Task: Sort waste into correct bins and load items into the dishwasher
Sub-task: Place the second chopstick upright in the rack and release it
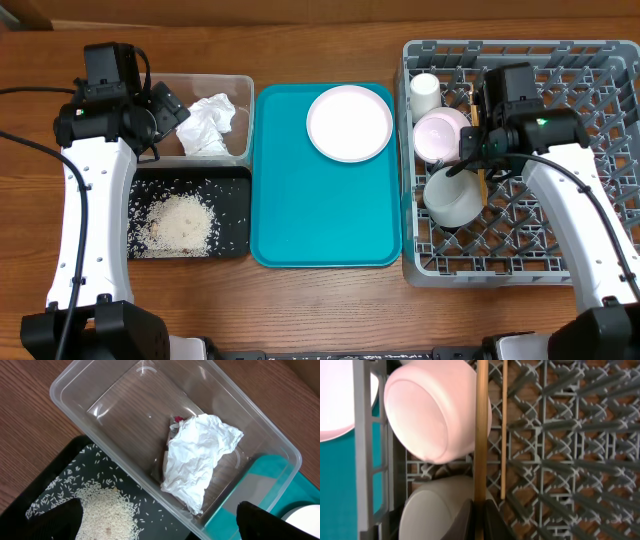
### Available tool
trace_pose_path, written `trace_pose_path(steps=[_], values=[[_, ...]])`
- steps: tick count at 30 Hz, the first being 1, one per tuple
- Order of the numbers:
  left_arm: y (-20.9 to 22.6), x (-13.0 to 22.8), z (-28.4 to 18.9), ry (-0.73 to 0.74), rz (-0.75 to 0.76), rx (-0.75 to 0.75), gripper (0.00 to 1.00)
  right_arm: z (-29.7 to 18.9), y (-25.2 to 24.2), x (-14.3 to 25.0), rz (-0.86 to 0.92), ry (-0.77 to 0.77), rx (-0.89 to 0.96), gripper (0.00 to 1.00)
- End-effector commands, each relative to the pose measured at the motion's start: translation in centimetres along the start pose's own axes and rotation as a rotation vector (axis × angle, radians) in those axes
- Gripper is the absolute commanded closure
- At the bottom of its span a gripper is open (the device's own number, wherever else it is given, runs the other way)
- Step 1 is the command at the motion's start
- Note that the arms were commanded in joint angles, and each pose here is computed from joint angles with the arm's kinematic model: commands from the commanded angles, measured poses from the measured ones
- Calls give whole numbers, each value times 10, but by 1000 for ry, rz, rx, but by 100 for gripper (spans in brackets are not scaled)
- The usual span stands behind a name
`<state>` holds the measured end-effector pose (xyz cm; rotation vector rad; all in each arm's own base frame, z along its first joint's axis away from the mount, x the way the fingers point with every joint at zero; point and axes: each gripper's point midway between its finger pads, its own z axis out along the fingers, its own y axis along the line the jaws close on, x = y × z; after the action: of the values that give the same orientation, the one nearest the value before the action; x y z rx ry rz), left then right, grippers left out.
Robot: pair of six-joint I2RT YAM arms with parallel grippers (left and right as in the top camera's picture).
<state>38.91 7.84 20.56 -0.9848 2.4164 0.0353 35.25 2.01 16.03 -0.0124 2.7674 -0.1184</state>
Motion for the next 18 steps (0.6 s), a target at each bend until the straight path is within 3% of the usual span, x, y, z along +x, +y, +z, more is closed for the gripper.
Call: trace_pose_path(steps=[1,18], values=[[-1,-3,-1,-3,-17,5,0,12,-3,2,-62,3,-2,96],[-1,-3,-1,-3,-17,5,0,32,-31,5,17,-2,28,96]])
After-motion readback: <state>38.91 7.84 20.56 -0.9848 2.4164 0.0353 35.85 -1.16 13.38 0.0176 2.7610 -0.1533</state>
